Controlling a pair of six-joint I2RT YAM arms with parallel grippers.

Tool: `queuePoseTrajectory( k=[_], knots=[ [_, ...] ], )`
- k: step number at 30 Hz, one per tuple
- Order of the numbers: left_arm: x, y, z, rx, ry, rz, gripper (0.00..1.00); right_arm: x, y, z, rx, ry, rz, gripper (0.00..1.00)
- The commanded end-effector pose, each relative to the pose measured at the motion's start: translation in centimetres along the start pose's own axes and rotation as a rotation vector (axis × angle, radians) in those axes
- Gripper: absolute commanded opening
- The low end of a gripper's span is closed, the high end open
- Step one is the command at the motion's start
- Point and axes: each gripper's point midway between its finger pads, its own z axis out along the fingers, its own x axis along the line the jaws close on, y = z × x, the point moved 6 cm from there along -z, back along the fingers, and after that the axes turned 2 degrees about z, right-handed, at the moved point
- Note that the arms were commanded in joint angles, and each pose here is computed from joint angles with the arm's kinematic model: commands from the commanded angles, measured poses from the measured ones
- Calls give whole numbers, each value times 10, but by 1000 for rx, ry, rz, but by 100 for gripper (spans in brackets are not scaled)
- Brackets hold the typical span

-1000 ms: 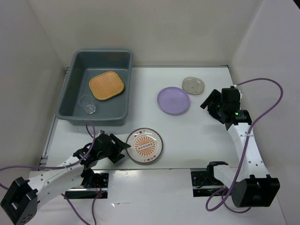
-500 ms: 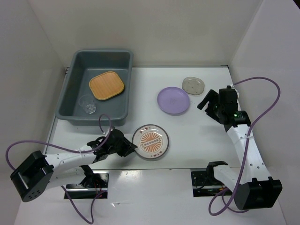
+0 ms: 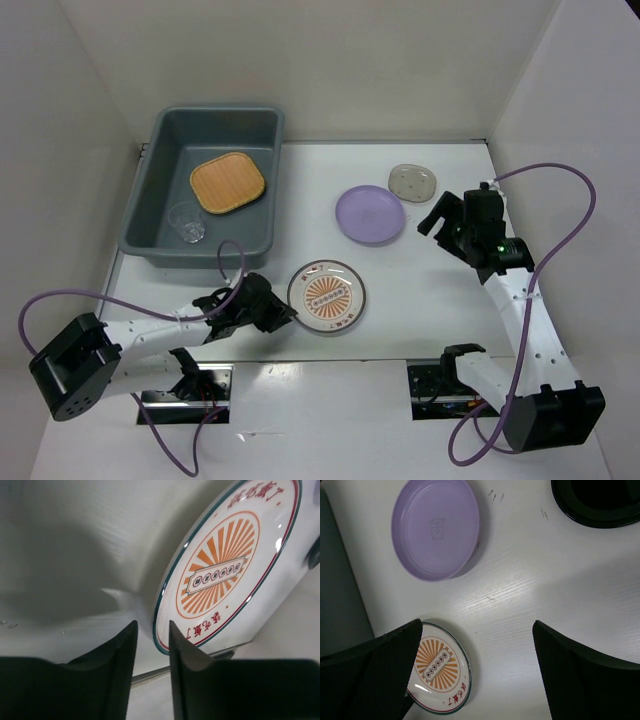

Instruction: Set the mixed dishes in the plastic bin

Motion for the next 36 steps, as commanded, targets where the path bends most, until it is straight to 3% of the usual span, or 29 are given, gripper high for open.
queuePoseTrajectory(
  k=[1,4,10,24,28,36],
  knots=[
    [-16,-1,-1,-7,-13,33,42,6,6,-7,-41,32,-13,95],
    [-17,-2,4,-8,-27,24,48,6,6,-7,-41,32,-13,95],
    [-16,-4,16,5,5,45,44,6,6,-7,-41,32,-13,95],
    [-17,-8,25,9,28,52,2,8,3,-10,-39,37,-25,95],
    [-40,-10,21,-14,-9,126,0,9,0,-8,-34,43,-31,95],
    [-132,-5,-5,-65,-198,408,0,8,10,-34,-145,77,12,95]
  ],
)
